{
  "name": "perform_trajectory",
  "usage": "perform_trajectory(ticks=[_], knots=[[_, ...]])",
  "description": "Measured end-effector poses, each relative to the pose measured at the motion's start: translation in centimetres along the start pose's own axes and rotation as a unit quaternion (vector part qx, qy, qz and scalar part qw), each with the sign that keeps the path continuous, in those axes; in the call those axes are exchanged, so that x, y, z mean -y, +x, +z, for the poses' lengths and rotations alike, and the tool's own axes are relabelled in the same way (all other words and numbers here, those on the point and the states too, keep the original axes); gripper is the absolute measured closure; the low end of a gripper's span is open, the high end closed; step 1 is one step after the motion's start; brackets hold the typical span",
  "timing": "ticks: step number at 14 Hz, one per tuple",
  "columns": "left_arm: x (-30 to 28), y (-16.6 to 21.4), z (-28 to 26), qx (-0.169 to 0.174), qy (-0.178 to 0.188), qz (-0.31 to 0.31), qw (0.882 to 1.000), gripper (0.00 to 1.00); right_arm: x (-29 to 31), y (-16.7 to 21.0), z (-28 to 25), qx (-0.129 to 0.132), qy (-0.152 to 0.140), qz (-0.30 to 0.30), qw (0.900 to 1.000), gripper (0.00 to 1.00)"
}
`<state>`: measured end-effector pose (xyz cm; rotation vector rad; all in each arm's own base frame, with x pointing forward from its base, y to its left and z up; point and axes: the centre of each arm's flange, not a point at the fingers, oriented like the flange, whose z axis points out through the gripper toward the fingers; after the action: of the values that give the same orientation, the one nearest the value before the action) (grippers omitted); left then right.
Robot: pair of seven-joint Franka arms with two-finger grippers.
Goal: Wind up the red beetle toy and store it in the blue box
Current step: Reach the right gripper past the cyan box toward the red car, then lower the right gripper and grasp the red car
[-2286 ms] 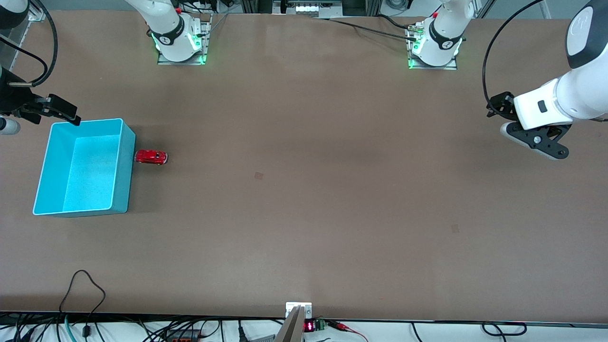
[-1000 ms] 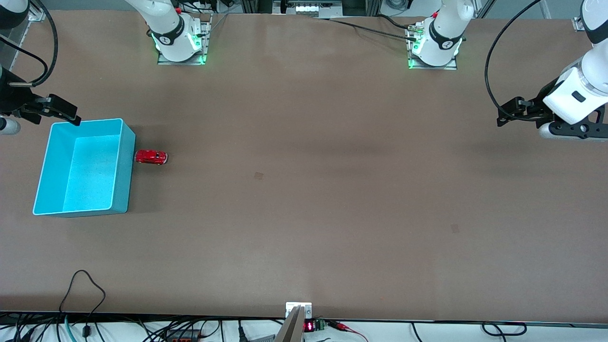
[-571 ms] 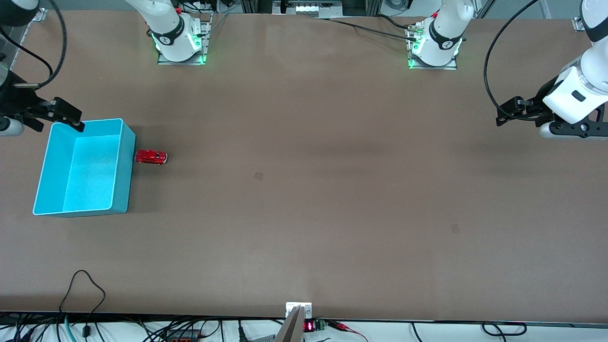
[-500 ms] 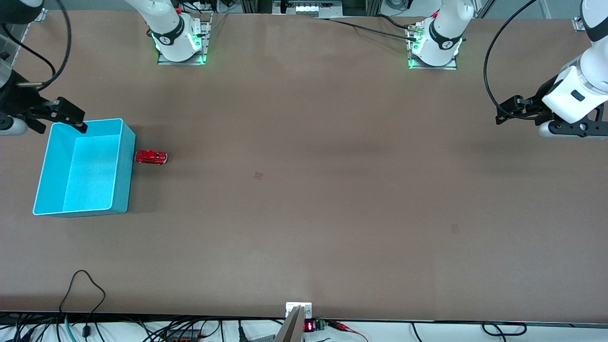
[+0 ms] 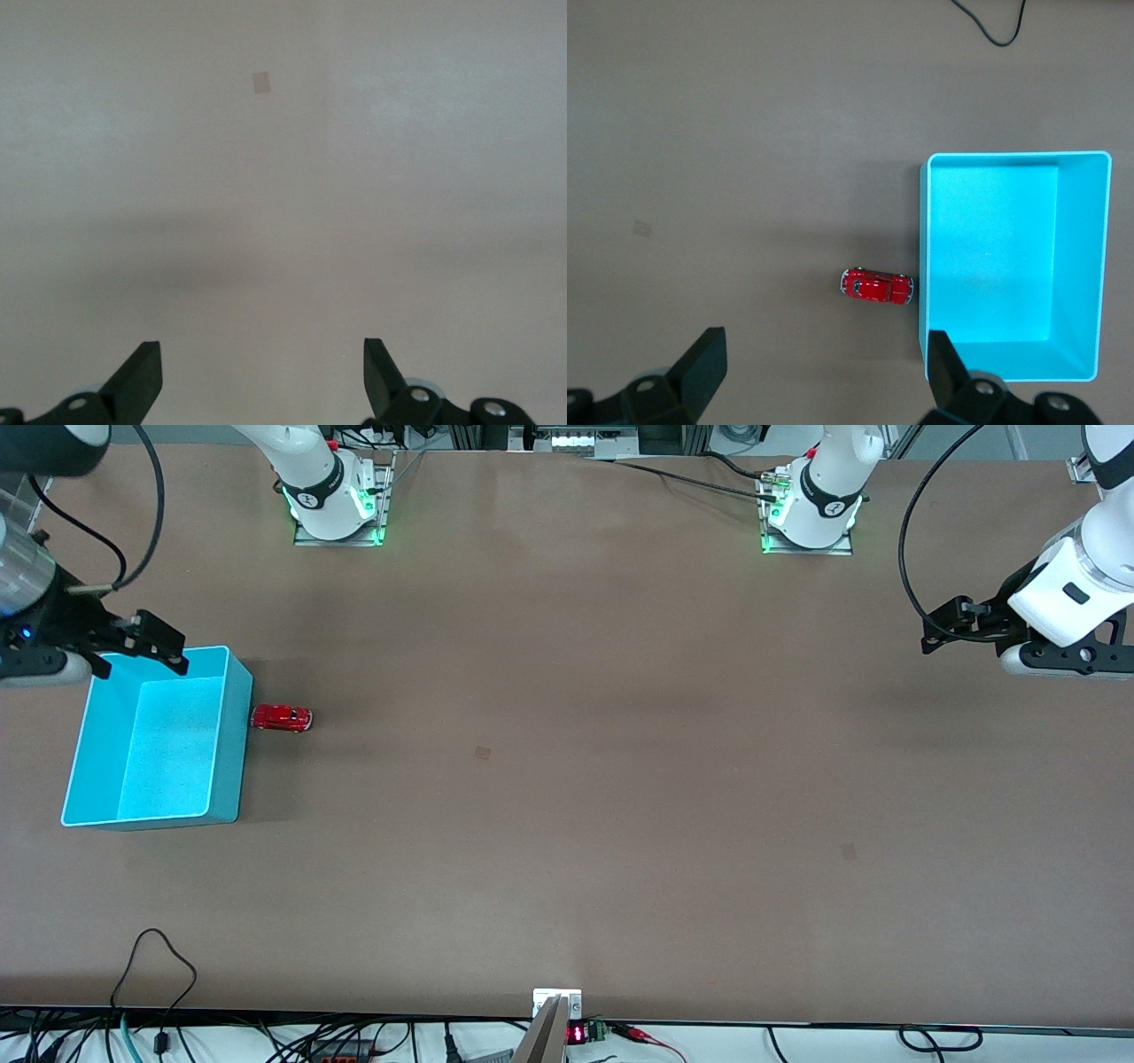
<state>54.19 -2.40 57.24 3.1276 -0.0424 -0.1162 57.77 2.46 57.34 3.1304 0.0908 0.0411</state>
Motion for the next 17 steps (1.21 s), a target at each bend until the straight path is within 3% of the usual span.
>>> perform_trajectory(ticks=[4, 6, 10, 13, 17], knots=[[0.0, 0.0, 0.0, 0.000, 0.000, 0.000, 1.000, 0.00, -0.2, 1.5, 6.6, 0.072, -0.003, 0.000, 0.997, 0.00], [0.0, 0.0, 0.0, 0.001, 0.000, 0.000, 1.000, 0.00, -0.3, 2.1, 9.1, 0.092, -0.003, -0.013, 0.996, 0.00], [-0.5, 0.0, 0.0, 0.001, 0.000, 0.004, 1.000, 0.00, -1.1, 2.9, 12.8, 0.120, 0.003, -0.058, 0.991, 0.00], [-0.6, 0.0, 0.0, 0.002, 0.000, 0.005, 1.000, 0.00, -1.3, 4.0, 16.0, 0.121, 0.010, -0.127, 0.985, 0.00], [-0.6, 0.0, 0.0, 0.001, 0.000, 0.005, 1.000, 0.00, -1.8, 3.5, 20.4, 0.144, 0.030, -0.234, 0.961, 0.00]])
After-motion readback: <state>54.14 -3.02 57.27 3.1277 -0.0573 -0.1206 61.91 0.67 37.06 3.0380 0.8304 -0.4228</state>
